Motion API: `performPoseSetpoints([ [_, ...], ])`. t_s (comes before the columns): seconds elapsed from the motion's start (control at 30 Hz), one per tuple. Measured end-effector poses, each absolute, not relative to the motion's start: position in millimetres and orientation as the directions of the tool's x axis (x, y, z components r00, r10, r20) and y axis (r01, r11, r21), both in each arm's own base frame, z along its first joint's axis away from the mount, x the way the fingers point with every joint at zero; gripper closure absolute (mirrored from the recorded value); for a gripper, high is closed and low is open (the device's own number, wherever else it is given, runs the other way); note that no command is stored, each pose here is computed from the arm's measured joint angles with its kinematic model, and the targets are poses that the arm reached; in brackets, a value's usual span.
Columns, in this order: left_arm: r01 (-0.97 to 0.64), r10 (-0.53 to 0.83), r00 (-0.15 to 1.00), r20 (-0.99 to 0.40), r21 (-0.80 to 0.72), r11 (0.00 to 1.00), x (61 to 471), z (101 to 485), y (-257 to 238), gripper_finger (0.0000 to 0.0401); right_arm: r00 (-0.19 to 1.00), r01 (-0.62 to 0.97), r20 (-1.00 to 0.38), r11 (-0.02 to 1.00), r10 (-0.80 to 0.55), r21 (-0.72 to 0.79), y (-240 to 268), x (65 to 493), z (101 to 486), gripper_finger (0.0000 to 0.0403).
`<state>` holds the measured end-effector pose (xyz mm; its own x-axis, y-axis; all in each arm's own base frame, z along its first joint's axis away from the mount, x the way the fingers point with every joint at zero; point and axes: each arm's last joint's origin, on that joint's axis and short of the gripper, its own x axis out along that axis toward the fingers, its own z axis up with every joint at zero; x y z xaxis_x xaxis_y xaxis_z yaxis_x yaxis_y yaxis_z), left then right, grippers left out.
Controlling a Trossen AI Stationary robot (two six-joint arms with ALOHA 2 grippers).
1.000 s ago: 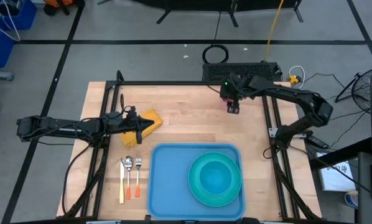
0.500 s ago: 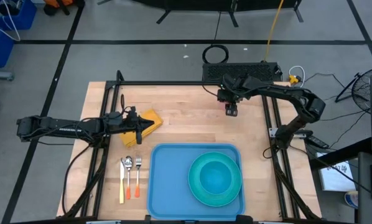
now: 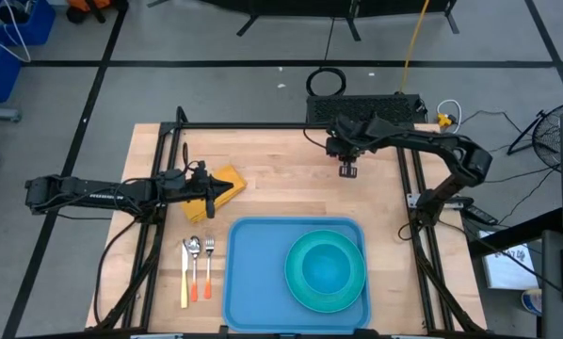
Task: Set up tray
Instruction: Put the pink cup to the top left of the green plate on the blue tray
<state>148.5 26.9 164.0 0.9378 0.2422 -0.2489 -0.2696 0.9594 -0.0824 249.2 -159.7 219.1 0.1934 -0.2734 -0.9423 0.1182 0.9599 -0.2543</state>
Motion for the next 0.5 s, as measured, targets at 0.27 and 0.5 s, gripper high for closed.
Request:
performPoseSetpoints([
  [0.27,-0.270,0.242,0.938,-0.249,-0.084,0.959,148.5,164.0,26.9,0.0375,0.331,0.062,-0.899,0.958,-0.286,-0.281,-123.4,271.3,269.7,0.0402],
  [0.5,-0.271,0.243,0.937,-0.249,-0.083,0.959,148.5,164.0,26.9,0.0375,0.550,-0.050,-0.820,0.973,-0.161,-0.224,-55.8,315.3,324.7,0.0402],
])
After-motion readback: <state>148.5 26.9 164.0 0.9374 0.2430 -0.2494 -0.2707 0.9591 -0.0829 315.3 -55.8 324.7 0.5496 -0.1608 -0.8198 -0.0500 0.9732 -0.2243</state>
